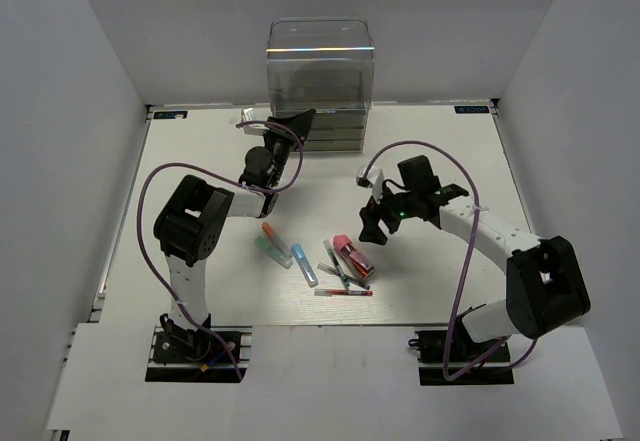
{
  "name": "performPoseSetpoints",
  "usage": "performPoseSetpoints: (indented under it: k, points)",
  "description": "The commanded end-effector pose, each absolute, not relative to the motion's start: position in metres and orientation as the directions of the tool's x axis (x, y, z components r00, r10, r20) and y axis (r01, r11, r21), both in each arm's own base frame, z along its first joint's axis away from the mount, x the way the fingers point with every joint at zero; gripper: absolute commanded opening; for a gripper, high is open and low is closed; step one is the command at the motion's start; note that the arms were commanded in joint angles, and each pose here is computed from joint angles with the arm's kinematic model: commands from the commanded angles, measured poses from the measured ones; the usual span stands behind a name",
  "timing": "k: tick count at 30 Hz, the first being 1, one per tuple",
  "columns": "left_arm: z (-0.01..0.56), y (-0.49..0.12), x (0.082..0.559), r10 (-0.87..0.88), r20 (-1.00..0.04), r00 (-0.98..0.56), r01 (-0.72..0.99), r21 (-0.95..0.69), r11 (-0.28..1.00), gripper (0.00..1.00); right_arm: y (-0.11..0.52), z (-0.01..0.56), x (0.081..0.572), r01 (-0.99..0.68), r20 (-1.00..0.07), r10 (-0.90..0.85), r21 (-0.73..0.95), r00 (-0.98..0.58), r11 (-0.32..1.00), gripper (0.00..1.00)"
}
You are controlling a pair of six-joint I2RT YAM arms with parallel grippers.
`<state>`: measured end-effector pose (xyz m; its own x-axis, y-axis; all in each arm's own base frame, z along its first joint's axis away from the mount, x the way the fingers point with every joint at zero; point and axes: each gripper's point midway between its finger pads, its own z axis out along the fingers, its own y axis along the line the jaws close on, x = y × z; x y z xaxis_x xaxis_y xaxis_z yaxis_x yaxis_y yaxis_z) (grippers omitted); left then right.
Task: Sort the stationery into containers
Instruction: Pick up the stationery from the center of the board.
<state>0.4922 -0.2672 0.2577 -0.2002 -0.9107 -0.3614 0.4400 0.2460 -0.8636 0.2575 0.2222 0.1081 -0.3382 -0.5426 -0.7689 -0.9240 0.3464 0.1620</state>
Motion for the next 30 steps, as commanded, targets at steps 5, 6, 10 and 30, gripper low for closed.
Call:
performPoseSetpoints:
  k: [5, 6, 10, 30]
  points:
    - [0.377, -0.241, 0.450, -0.966, -0.247, -0.073, 0.718, -0.685, 0.121, 0.31, 0.238, 0.091, 0.253, -0.889, -0.685, -0.601, 0.155, -0.411, 0.431, 0.79]
    - [0.377, -0.241, 0.450, -0.966, -0.247, -0.073, 0.718, -0.685, 0.121, 0.31, 0.239, 0.087, 0.254, -0.884, -0.672, -0.612, 0.143, -0.416, 0.445, 0.80]
    - [0.374, -0.241, 0.450, -0.965, -0.250, -0.075, 0.713, -0.690, 0.124, 0.31, 0.247, 0.083, 0.256, -0.873, -0.653, -0.618, 0.143, -0.437, 0.466, 0.86]
    - [0.374, -0.240, 0.448, -0.965, -0.250, -0.075, 0.713, -0.690, 0.124, 0.31, 0.265, 0.050, 0.240, -0.860, -0.522, -0.703, 0.130, -0.482, 0.493, 0.74]
